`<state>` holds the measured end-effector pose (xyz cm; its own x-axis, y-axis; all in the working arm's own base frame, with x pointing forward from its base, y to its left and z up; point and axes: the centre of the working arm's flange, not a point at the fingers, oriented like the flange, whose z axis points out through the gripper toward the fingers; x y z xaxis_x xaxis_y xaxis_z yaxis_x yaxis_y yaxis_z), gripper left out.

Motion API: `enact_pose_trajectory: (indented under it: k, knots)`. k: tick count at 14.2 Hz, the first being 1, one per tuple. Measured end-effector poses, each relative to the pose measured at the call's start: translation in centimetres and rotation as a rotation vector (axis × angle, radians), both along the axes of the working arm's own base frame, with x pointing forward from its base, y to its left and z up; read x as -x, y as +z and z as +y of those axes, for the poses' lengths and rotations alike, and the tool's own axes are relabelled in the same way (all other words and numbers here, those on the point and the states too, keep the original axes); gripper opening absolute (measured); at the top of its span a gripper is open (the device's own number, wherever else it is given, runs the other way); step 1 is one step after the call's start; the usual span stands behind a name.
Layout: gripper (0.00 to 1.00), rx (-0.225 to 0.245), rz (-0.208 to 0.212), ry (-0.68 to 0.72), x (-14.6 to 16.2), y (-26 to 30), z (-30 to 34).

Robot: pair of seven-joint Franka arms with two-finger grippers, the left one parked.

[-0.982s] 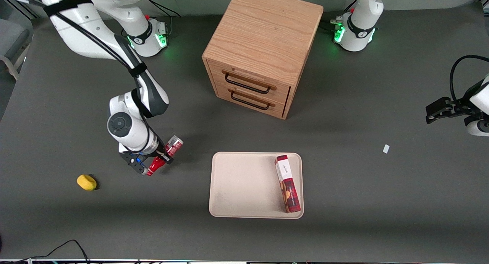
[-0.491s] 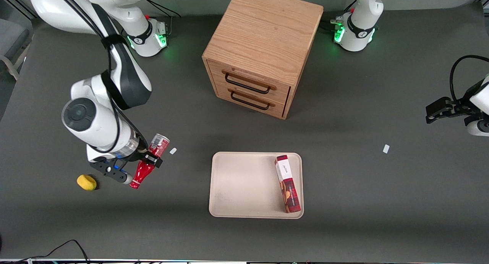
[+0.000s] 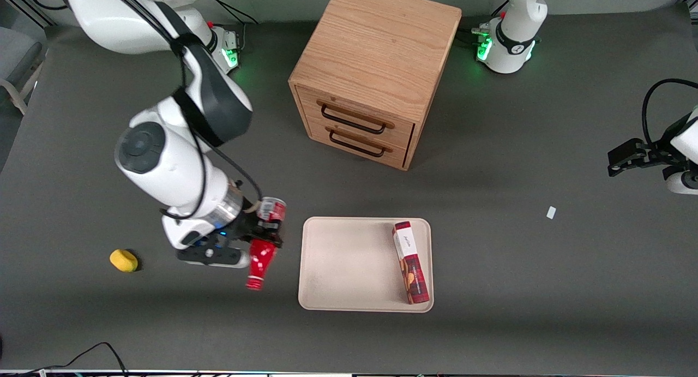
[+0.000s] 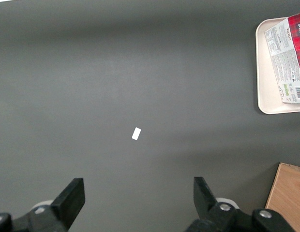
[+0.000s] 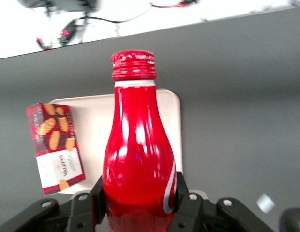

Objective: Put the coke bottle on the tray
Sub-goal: 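Lift the bottle with the right gripper and carry it over the tray, then lower the bottle onto the tray beside the red box and open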

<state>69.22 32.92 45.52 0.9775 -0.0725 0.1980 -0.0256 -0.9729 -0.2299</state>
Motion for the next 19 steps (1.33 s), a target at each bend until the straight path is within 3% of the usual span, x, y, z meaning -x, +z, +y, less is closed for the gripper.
enact_pose_trajectory:
  k: [3, 6, 10, 19]
  knots:
    - [0.55, -0.007, -0.038, 0.108, -1.3, -6.6, 2.1]
    - [0.55, 0.003, 0.008, 0.127, -1.7, -13.0, 2.6]
    - [0.55, 0.013, 0.058, 0.135, -1.2, -17.3, 3.6]
    - [0.55, -0.019, 0.033, 0.112, -1.3, -25.7, 3.8]
